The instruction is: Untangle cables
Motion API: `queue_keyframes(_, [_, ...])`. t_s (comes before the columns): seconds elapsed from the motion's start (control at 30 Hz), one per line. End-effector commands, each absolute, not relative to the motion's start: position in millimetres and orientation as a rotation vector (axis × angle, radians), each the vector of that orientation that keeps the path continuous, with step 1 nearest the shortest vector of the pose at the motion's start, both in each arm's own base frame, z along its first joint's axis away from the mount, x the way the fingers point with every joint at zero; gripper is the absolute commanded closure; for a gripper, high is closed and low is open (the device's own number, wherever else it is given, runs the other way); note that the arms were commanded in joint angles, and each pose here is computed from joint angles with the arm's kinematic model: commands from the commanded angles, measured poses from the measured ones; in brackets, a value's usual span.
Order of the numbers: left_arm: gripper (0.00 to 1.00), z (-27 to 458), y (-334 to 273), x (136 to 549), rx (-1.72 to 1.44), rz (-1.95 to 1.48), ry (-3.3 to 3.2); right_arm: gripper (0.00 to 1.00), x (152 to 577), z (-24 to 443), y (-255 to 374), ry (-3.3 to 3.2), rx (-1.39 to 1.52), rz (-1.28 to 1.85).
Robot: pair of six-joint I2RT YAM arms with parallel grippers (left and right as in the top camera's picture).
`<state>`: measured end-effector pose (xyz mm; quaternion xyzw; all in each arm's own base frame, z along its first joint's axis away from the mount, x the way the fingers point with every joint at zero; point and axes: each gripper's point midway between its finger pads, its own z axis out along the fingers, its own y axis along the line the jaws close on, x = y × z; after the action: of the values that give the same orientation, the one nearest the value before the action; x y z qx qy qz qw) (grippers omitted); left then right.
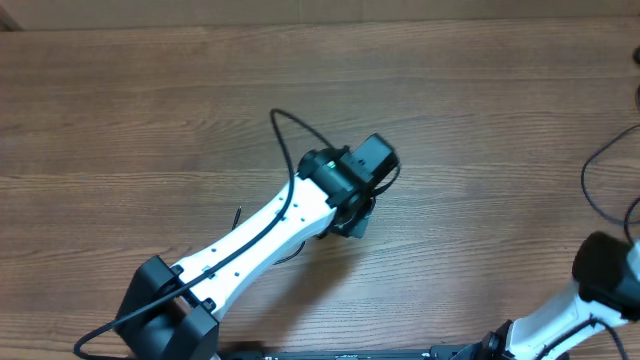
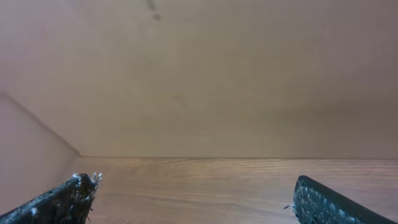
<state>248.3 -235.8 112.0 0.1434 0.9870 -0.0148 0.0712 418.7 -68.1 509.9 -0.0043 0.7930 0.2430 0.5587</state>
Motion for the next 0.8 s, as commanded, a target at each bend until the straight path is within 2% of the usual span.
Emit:
queue_keyframes(0.0, [0.78, 117.7, -218.5, 252.9, 0.338, -0.033, 2.936, 0.0, 386.3, 535.2, -47.8, 1.831, -0.047, 0.583])
queue_keyframes(0.27, [0.75, 84.4, -191.7, 268.2, 0.224, 0.019, 2.928, 0.0, 339.9, 538.5, -14.9, 1.864, -0.105, 0.664])
queue_keyframes(0.37, [0.67, 70.0, -183.9, 272.3, 0.178, 0.002, 2.93, 0.0, 325.9, 542.0, -3.6, 1.857, -0.147, 0.691])
queue_keyframes(0.5, [0.61, 57.1, -182.5, 280.3, 0.271, -0.054, 2.909, 0.0, 309.5, 551.9, 12.0, 1.821, -0.224, 0.722])
queue_keyframes(0.77, [0.57, 42.6, -180.9, 299.7, 0.34, -0.041, 2.792, 0.0, 293.3, 561.8, 25.1, 1.785, -0.276, 0.757])
